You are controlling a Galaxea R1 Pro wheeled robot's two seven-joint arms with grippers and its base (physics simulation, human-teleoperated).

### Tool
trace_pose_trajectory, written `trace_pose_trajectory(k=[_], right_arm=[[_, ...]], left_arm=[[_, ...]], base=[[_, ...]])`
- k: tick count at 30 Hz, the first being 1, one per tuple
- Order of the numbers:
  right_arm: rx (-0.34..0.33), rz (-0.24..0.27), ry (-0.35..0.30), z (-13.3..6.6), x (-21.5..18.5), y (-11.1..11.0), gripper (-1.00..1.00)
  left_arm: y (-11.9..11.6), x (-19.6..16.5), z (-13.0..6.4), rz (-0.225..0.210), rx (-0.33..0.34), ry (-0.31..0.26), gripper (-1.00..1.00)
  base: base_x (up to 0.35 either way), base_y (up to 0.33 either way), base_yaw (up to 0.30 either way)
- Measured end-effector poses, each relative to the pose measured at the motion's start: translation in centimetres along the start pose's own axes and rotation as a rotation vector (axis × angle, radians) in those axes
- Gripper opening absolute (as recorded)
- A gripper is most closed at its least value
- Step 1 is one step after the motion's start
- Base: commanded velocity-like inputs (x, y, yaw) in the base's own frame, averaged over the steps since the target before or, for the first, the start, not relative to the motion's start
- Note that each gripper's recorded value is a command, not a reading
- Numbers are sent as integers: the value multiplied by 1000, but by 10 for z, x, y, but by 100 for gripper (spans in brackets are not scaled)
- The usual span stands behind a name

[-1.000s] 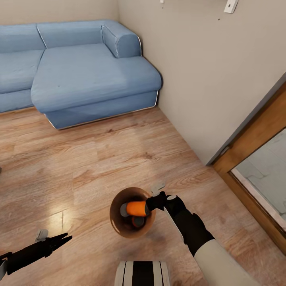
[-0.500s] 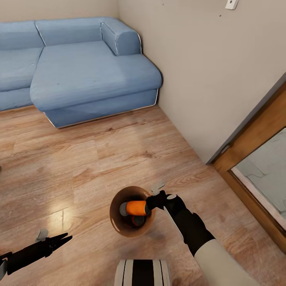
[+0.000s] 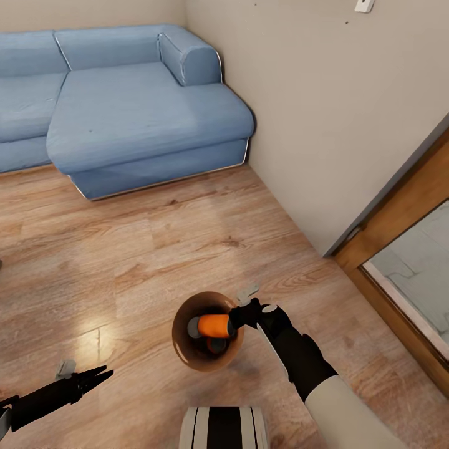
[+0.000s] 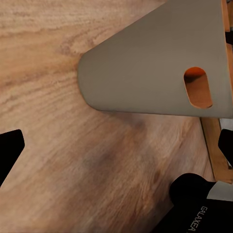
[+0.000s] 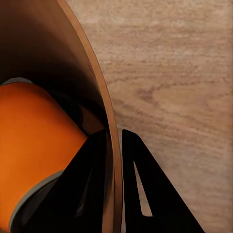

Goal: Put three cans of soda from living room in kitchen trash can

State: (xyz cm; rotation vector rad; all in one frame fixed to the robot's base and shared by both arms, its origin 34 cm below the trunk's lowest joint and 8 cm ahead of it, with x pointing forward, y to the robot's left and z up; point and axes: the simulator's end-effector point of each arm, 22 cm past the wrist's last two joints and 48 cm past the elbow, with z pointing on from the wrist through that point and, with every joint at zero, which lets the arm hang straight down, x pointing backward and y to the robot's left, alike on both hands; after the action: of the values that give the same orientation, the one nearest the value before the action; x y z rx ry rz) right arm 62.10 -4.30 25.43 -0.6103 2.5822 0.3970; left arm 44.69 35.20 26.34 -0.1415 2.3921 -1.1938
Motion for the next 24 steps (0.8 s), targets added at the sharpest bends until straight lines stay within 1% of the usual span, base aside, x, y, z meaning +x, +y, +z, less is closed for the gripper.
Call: trace_pose_trajectory(k=[11,12,13,14,15,24], right_arm=[[0,0,0,0,0,0,-100],[0,0,0,0,0,0,100],[-30,31,33,8,15,6,100],[-51,59,50,19,23,6,100],[-44,44,35,22,18,5,100],[-43,45,40,21,20,5,100]], left_arm=[[0,0,0,0,0,0,100],[0,0,0,0,0,0,100],[3,2,2,-6,-2,4,100],[12,8,7,-22,-8,19,100],[15,10,9,-28,-11,24,100],[14,9,8,-26,-10,21,100]], base=[[0,0,0],[0,0,0],[0,0,0],[0,0,0],[0,0,0],[0,0,0]])
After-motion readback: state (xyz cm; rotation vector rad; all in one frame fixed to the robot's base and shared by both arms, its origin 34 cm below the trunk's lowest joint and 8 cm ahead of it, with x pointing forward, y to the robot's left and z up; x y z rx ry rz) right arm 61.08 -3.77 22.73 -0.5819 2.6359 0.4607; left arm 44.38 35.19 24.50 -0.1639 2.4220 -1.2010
